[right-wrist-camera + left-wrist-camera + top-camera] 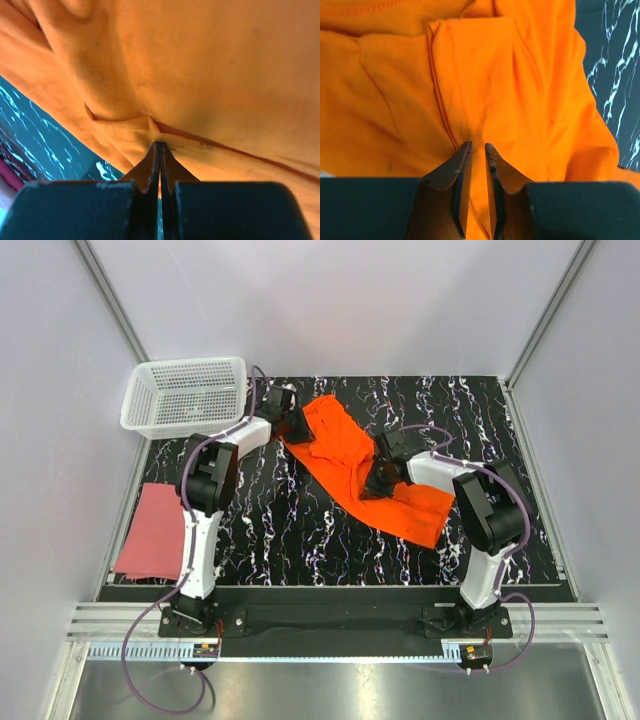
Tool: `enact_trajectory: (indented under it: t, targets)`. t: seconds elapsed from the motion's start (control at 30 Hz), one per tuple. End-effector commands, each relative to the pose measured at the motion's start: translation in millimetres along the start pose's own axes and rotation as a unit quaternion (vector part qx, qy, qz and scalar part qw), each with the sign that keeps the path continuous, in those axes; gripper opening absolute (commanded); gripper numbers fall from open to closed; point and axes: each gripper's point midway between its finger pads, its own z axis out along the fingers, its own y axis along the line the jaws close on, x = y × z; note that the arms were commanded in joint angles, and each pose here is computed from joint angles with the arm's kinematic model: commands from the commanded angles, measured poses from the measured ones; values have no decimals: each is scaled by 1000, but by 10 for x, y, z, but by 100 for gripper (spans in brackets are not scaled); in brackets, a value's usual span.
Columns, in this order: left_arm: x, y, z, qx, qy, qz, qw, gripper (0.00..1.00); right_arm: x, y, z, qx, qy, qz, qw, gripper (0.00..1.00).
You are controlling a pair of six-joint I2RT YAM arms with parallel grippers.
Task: Fold and stack the t-shirts
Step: Fold the tshirt
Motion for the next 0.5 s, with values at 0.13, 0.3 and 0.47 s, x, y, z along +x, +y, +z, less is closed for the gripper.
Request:
enact_trajectory:
  t: [0.13, 0.3, 0.47]
  targets:
    - [-293, -502, -694, 23, -57, 52, 997, 22, -332, 136, -491, -2, -66, -55, 996, 5]
    - [-77, -682, -382, 23, -38, 43, 998, 18, -443, -71, -683, 68, -79, -126, 986, 4]
    - [60, -497, 12, -12, -27, -17, 999, 13, -412, -290, -749, 107, -88, -138, 981, 0]
